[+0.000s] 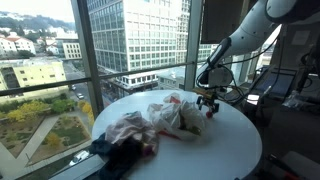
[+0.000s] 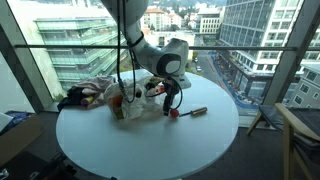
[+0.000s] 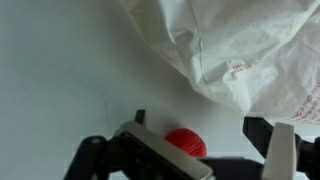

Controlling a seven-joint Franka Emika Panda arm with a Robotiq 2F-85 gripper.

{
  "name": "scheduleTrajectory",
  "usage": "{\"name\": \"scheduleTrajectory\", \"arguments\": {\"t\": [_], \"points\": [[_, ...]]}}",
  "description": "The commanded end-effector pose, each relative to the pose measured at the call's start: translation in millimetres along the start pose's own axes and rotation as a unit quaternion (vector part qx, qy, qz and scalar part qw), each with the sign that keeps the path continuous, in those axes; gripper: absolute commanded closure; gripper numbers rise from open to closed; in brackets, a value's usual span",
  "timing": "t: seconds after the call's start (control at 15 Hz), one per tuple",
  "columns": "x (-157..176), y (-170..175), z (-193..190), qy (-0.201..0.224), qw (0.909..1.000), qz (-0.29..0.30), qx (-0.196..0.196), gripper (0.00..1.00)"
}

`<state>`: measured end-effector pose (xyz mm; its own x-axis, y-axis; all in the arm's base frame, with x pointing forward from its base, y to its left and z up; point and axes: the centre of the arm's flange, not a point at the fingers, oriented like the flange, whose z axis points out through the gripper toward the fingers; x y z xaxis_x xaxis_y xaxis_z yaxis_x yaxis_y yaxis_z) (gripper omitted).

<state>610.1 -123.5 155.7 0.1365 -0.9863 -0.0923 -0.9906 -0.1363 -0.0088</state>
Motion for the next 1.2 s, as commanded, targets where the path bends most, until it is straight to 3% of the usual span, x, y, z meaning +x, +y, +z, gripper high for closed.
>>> {"name": "scheduleTrajectory", "arguments": {"t": [0.0,0.47,0.53,0.6,0.93,1.13], "points": [[-5.7,-6.4,-5.6,0.012,0.9996,0.024,-0.009,0.00],[7.8,2.8,-9.5,0.022,0.9966,0.076,-0.026,0.00],[9.3,3.6,-9.7,0.022,0.9962,0.079,-0.028,0.10],[10.6,4.0,-9.9,0.023,0.9961,0.080,-0.030,0.27],[11.6,5.7,-11.5,0.018,0.9965,0.076,-0.030,0.67],[7.0,5.5,-17.2,0.021,0.9972,0.068,-0.024,0.78]]}}
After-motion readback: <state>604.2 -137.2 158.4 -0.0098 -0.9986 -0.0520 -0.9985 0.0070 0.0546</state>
